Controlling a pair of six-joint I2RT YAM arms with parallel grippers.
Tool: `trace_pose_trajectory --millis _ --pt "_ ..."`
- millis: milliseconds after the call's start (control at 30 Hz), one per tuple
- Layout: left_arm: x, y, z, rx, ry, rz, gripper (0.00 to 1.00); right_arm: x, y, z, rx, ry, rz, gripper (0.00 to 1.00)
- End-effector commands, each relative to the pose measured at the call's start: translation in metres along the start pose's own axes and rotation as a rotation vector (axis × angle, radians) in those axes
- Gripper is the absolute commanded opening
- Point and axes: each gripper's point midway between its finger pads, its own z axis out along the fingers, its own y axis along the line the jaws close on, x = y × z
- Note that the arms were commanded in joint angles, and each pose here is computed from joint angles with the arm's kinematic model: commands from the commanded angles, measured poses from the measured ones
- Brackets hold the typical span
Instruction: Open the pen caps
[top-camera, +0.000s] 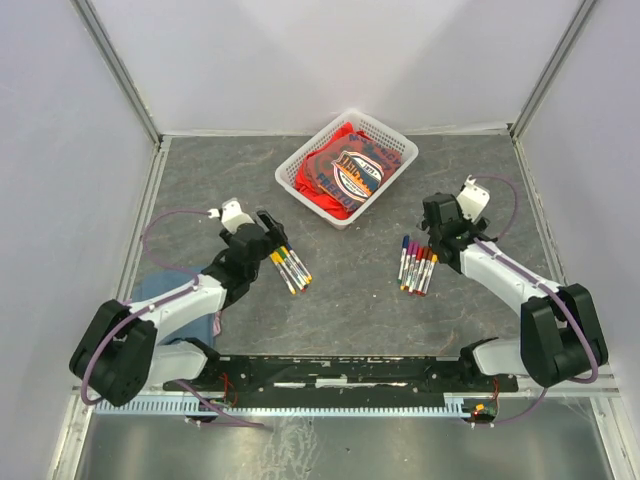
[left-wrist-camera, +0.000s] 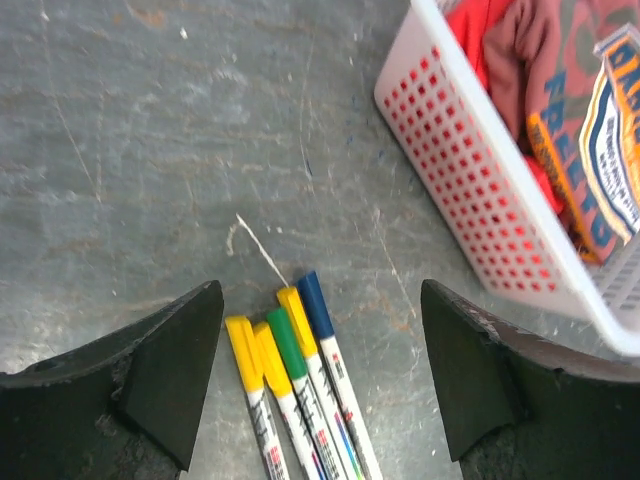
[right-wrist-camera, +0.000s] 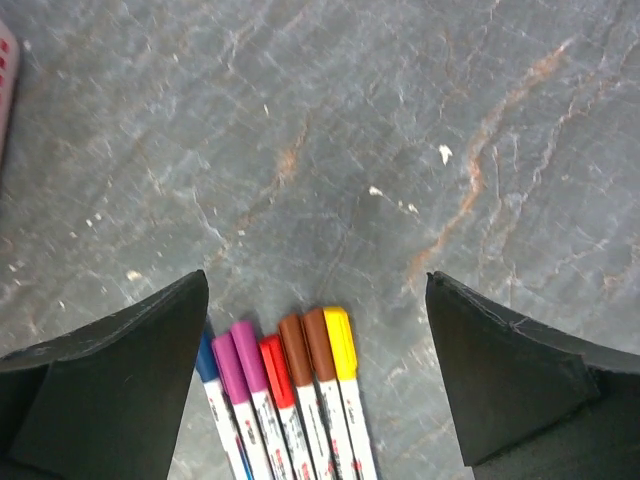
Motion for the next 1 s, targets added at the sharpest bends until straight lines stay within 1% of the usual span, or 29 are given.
trace_pose_trajectory --millis 0,133,233,267,333,467,533,667,733,800,967 --pt "0.004 -0.017 -0.002 0.001 -0.031 0.008 0.86 -0.009 0.001 -0.020 0.023 -0.022 -0.049 0.97" --pt "0.017 -0.039 -0.007 0.052 -0.011 0.049 0.87 -0.001 -0.005 -0.031 0.049 0.014 -0.091 0.97" --pt "0.025 -0.054 -0.014 0.099 0.006 0.066 0.87 0.012 -0.008 -0.040 0.021 0.077 -0.087 0.94" --pt "0.027 -0.059 -0.017 0.116 0.010 0.074 0.87 0.018 -0.006 -0.043 -0.005 0.106 -0.078 0.90" --pt "0.031 -0.068 -0.021 0.145 0.018 0.092 0.87 0.026 -0.005 -0.050 -0.049 0.141 -0.048 0.80" --pt "0.034 -0.076 -0.032 0.180 0.021 0.104 0.86 0.037 -0.006 -0.060 -0.108 0.178 -0.014 0.57" --pt "0.034 -0.078 -0.036 0.194 0.019 0.101 0.86 0.040 -0.007 -0.063 -0.116 0.198 -0.026 0.48" --pt "0.033 -0.079 -0.041 0.210 0.018 0.097 0.86 0.054 -0.012 -0.061 -0.083 0.262 -0.071 0.37" --pt "0.031 -0.080 -0.042 0.215 0.013 0.095 0.86 0.065 -0.013 -0.060 -0.081 0.296 -0.081 0.34" --pt "0.030 -0.081 -0.043 0.220 0.011 0.096 0.86 0.075 -0.014 -0.059 -0.077 0.327 -0.082 0.34" --pt "0.029 -0.086 -0.046 0.242 0.013 0.091 0.86 0.086 -0.022 -0.059 -0.050 0.359 -0.095 0.36"
